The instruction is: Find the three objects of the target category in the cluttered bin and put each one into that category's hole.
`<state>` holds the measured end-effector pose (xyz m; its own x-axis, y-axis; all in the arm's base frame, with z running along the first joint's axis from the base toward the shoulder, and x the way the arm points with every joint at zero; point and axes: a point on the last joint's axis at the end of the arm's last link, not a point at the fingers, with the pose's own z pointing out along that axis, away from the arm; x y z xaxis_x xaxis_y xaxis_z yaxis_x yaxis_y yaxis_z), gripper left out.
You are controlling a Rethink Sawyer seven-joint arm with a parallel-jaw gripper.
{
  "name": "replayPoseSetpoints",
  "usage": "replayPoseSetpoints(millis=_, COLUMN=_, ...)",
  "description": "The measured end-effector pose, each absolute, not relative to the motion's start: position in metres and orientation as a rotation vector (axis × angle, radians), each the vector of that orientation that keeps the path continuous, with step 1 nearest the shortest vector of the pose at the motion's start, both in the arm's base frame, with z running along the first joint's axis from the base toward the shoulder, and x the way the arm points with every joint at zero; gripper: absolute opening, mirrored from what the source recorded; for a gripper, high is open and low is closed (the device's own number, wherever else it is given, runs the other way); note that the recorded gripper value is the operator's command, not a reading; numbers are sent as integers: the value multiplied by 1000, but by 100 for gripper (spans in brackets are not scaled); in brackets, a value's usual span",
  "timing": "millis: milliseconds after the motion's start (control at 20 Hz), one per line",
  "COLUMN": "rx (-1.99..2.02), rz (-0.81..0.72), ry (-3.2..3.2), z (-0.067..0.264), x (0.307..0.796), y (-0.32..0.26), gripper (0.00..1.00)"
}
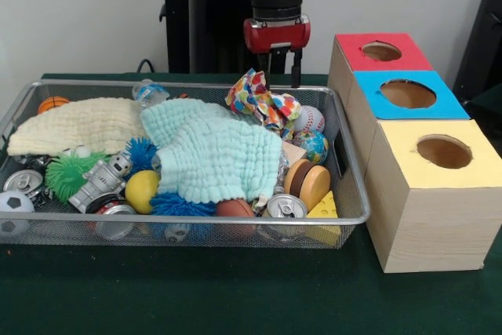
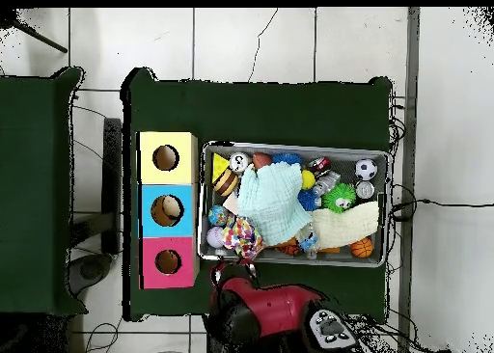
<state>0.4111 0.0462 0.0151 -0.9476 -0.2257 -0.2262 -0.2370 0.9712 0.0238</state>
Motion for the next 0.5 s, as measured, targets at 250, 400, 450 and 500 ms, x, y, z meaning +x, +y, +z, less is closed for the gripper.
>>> replayPoseSetpoints(millis=250, rx=-261, rz=167, ry=2939, z=14, x=415, y=37, gripper=100)
replayPoseSetpoints(millis=400, rx=-216, rz=208, ry=2961, z=15, x=421, y=30, gripper=100)
replayPoseSetpoints(millis=450, rx=-176, rz=235, ry=2977, z=18, x=426, y=23, gripper=100)
replayPoseSetpoints(millis=500, rx=-150, rz=252, ry=2987, z=21, x=430, y=18, gripper=100)
